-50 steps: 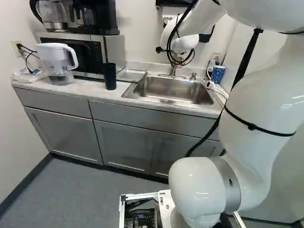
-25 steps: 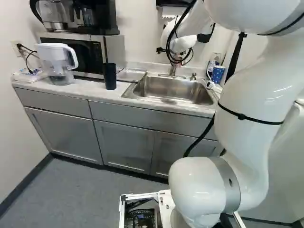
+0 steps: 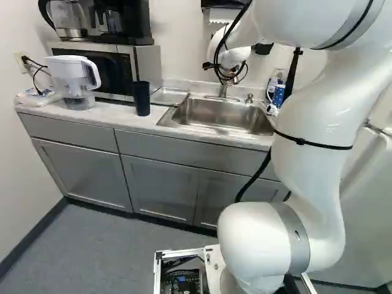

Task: Rinse the cup and place it in the tray

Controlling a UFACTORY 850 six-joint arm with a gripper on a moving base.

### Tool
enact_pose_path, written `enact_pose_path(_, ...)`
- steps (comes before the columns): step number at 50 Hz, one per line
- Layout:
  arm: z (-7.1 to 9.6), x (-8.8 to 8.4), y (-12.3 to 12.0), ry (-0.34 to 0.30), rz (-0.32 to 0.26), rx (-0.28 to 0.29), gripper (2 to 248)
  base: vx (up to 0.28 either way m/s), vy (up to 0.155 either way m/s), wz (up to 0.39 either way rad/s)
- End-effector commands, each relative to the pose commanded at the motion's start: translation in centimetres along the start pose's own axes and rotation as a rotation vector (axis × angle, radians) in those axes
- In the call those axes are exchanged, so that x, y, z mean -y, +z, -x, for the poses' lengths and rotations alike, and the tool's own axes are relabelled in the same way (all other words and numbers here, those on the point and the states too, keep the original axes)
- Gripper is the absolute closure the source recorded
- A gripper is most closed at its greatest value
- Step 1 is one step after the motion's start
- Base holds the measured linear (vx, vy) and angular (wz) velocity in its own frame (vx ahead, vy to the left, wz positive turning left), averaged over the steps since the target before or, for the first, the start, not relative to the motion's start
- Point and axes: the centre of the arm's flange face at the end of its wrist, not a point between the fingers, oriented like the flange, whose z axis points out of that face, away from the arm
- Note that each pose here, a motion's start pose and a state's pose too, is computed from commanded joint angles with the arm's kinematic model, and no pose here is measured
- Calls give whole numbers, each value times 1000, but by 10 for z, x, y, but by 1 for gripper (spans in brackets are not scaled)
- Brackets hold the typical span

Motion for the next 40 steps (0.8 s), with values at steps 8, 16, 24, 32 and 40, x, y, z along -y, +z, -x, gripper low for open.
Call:
enact_pose_path(8,-3,0,11,0,0,-4,3,0,0,0)
enact_pose_path(16,-7,1,23,0,-1,-22,3,0,0,0)
enact_pose_path(24,-12,1,34,-1,-2,-50,3,0,0,0)
enact_pose_path(32,-16,2,45,-1,-3,-81,3,0,0,0)
enact_pose_path(40,-18,2,48,-1,-3,-93,3,0,0,0)
